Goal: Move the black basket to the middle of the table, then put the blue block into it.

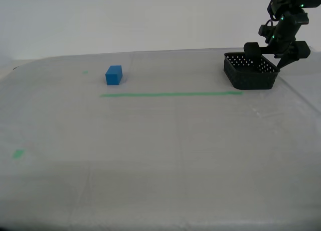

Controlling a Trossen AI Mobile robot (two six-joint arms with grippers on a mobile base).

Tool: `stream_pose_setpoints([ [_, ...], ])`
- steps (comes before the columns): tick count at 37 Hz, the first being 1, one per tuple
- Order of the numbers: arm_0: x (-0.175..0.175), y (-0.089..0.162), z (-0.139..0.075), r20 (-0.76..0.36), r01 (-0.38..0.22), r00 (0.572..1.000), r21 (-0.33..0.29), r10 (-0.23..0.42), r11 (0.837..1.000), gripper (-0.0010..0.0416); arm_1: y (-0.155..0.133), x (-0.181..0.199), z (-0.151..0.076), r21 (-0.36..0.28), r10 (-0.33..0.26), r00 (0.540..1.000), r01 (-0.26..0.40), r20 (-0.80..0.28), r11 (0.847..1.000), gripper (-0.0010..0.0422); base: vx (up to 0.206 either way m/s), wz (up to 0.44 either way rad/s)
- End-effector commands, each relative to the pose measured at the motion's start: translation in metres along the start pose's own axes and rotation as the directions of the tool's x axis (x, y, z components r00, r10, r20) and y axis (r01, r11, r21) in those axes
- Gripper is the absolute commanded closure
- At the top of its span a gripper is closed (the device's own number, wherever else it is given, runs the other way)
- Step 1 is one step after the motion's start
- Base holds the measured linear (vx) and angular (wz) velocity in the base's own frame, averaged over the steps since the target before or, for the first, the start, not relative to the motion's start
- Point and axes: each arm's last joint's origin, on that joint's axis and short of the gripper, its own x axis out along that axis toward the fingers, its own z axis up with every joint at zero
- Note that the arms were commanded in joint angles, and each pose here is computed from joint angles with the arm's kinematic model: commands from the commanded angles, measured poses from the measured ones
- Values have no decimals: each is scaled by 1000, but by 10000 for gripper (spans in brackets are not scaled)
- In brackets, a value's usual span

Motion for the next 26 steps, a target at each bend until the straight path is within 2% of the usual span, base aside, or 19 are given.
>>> stream_pose_setpoints([
  [1,0,0,1,8,3,1000,1,-3,1000,53,0,0,1,3,1,1000,-1,7,1000,412,0,0],
  [7,0,0,-1,-8,3,1000,-1,-3,1000,74,0,0,1,3,1,1000,-1,7,1000,412,0,0],
  [16,0,0,-1,-13,4,1000,0,-4,1000,131,0,0,1,3,0,1000,0,7,1000,412,0,0],
  [26,0,0,-2,-22,4,1000,-1,-4,1000,216,0,0,1,3,0,1000,0,7,1000,412,0,0],
])
